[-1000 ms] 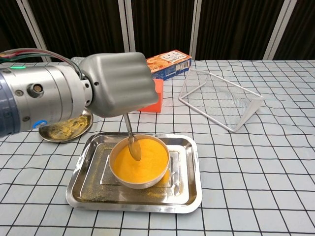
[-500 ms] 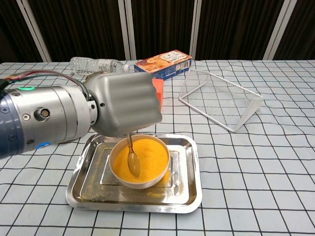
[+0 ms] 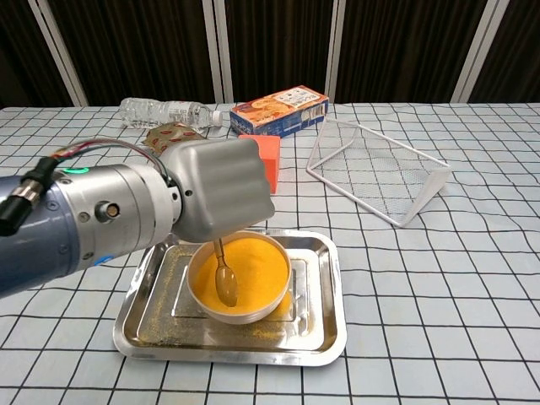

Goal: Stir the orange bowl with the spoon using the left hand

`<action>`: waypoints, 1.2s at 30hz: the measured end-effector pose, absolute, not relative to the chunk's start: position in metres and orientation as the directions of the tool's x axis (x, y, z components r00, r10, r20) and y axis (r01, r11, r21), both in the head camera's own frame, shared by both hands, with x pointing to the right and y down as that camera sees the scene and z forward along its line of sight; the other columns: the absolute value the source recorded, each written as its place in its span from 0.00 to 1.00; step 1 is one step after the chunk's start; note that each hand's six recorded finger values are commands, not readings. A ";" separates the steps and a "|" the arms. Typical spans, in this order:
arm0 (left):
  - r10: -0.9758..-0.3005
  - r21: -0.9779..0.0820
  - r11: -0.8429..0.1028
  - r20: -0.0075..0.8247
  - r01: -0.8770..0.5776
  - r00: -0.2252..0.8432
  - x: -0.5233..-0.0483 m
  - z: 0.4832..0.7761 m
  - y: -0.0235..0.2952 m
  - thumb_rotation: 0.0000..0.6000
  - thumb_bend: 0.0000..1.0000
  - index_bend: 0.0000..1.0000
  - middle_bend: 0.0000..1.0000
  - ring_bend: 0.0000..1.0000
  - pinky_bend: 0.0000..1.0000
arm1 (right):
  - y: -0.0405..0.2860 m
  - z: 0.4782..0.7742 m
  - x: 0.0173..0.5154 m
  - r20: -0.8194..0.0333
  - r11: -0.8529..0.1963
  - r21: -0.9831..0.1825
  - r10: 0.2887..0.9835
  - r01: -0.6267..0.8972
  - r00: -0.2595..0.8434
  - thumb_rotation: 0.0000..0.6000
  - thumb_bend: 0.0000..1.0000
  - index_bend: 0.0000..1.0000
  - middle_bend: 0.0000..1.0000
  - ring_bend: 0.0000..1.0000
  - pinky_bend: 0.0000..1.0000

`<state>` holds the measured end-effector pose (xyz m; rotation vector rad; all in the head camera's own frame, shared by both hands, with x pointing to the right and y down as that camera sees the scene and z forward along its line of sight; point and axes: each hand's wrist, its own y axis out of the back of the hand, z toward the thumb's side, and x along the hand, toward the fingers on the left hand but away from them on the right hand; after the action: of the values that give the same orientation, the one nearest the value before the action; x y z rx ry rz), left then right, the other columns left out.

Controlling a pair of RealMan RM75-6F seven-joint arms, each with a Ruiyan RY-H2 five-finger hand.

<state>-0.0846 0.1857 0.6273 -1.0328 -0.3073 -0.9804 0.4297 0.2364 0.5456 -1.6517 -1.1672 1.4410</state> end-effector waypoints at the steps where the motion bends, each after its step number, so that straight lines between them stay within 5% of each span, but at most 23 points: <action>1: -0.539 -0.578 0.150 0.633 0.802 0.556 -0.084 0.628 0.185 1.00 0.82 0.85 1.00 0.95 0.97 | 0.236 0.546 0.430 -0.403 -0.395 -0.895 0.915 0.205 0.002 1.00 0.36 0.00 0.00 0.00 0.00; 19: -0.635 -0.590 0.089 0.587 0.803 0.502 -0.074 0.638 0.161 1.00 0.82 0.86 1.00 0.96 0.99 | 0.236 0.546 0.429 -0.408 -0.400 -0.892 0.913 0.213 0.007 1.00 0.36 0.00 0.00 0.00 0.00; 36: -0.568 -0.683 0.049 0.581 0.729 0.583 -0.087 0.603 0.182 1.00 0.82 0.86 1.00 0.96 0.99 | 0.237 0.546 0.431 -0.417 -0.407 -0.889 0.909 0.211 -0.005 1.00 0.36 0.00 0.00 0.00 0.00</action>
<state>-0.0869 0.1822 0.6026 -1.1547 -0.1704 -0.9947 0.4313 0.2367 0.5463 -1.6616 -1.1691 1.4554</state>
